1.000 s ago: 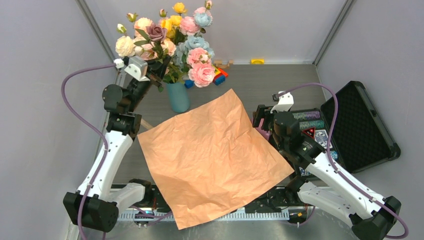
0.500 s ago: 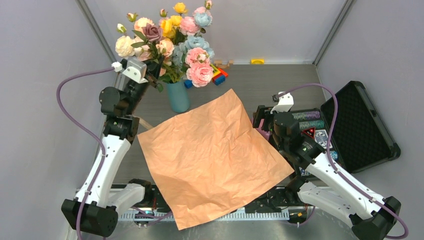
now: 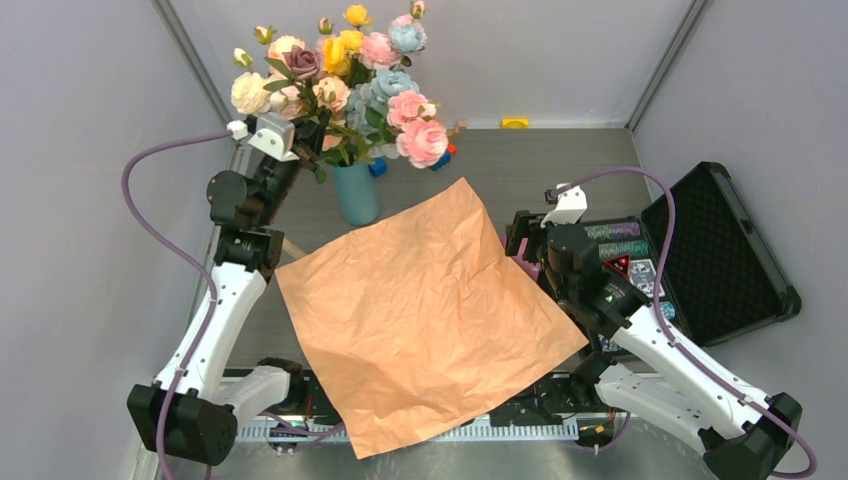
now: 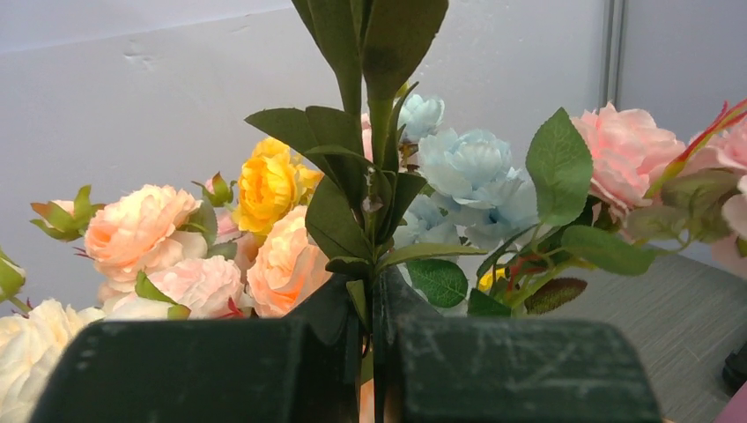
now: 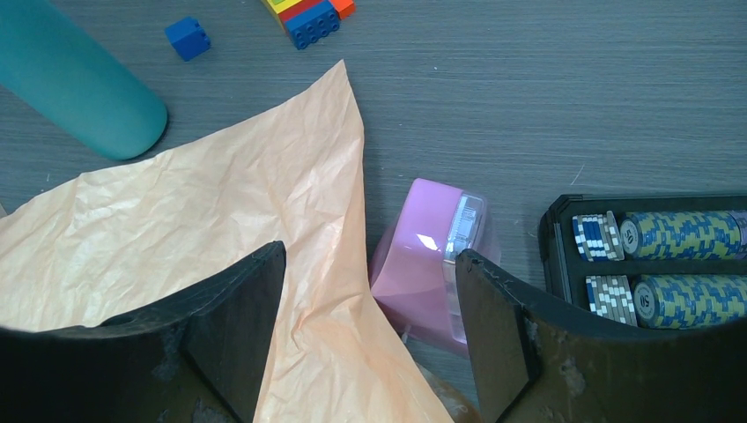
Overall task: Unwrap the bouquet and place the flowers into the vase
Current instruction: Insert the fake flower into the vase.
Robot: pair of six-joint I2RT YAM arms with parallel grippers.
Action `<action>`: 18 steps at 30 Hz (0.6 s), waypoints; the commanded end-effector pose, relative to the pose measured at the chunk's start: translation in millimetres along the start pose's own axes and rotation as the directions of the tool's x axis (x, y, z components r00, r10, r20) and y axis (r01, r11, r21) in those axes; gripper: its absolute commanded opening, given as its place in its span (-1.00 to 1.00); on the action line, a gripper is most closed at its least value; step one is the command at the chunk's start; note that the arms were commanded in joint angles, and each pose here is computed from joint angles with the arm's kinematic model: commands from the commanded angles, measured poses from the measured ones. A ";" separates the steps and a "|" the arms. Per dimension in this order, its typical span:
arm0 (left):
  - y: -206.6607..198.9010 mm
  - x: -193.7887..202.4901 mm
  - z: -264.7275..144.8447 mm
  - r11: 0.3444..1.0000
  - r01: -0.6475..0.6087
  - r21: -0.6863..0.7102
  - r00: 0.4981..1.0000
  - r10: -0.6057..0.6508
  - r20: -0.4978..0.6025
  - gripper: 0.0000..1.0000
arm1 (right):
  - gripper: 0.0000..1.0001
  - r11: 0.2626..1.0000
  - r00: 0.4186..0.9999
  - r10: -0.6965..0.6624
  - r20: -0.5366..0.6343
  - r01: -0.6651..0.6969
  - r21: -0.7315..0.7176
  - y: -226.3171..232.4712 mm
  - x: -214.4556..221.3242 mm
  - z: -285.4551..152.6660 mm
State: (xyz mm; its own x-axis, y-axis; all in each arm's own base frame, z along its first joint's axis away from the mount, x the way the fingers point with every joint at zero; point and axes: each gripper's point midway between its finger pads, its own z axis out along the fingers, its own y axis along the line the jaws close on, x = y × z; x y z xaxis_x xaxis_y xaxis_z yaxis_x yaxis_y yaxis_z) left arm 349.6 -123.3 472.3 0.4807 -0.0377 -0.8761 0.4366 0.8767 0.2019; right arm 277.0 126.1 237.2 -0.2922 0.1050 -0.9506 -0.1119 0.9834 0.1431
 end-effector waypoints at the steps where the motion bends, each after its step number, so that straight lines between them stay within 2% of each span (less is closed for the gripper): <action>1: 0.0 30.8 -3.5 1.000 0.010 0.000 0.997 -0.010 -0.072 -1.00 | 0.51 1.000 0.998 0.030 0.054 -0.030 -0.009 1.2 -14.4 -1.2; 6: 12.5 35.1 -15.1 0.996 -0.056 -0.070 0.993 0.048 -0.106 -1.00 | 0.51 0.999 0.998 0.033 0.055 -0.032 -0.010 1.6 -13.4 -0.4; 10: 26.0 24.1 -26.5 0.983 -0.100 -0.152 0.991 0.085 -0.103 -1.00 | 0.51 0.999 0.998 0.033 0.053 -0.032 -0.015 2.6 -13.0 -0.3; 18: 35.6 -21.0 -30.2 0.972 -0.052 -0.229 0.998 0.057 0.012 -1.00 | 0.51 0.999 0.998 0.040 0.047 -0.039 -0.022 4.5 -11.9 0.3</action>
State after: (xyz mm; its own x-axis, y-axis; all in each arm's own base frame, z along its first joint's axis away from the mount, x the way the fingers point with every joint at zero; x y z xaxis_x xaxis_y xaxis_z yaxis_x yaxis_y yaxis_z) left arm 336.5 -91.1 467.1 0.4857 0.0340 -0.8735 0.2821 0.9397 0.1934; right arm 276.9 127.6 237.0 -0.2932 0.1067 -0.9501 -0.1183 0.9821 0.1468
